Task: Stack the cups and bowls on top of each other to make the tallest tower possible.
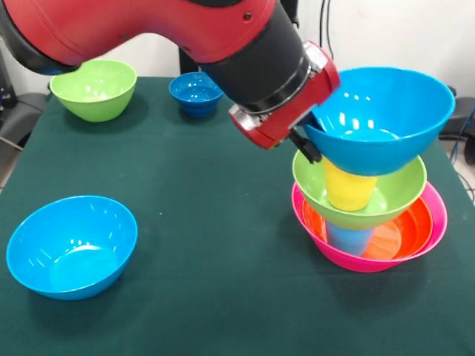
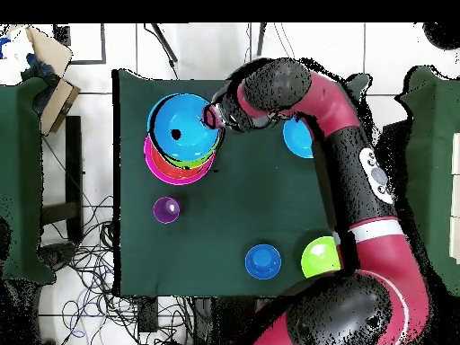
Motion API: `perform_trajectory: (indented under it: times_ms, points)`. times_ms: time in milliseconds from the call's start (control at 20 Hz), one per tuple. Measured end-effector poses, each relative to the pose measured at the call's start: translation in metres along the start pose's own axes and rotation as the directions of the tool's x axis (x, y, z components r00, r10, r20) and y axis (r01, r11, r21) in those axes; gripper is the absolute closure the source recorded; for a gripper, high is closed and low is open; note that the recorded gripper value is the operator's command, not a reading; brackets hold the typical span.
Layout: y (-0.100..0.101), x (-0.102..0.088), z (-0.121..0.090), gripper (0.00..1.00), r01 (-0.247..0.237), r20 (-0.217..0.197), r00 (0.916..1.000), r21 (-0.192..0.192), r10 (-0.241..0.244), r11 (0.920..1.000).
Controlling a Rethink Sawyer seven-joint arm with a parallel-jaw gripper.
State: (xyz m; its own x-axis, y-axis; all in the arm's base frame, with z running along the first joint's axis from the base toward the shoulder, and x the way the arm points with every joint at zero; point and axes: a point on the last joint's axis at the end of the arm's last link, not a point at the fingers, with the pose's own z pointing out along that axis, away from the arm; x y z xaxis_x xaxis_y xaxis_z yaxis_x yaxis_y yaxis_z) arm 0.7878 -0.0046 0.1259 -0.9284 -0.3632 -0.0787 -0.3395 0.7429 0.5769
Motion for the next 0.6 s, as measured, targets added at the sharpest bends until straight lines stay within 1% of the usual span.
perform_trajectory:
  times_ms: [50,100,200,400,600]
  points:
    - [-0.001,0.002,-0.002,1.00,-0.002,-0.007,1.0000,-0.001,0.002,1.0000]
    - [-0.002,0.007,-0.010,1.00,-0.007,-0.019,0.9998,0.002,0.007,1.0000]
    - [-0.004,0.010,-0.016,1.00,-0.011,-0.025,0.9996,0.009,0.011,0.9999]
    - [-0.006,0.015,-0.034,1.00,-0.015,-0.022,0.9996,0.034,0.016,0.9993]
    - [-0.001,0.015,-0.048,1.00,-0.010,-0.015,0.9998,0.053,0.011,0.9986]
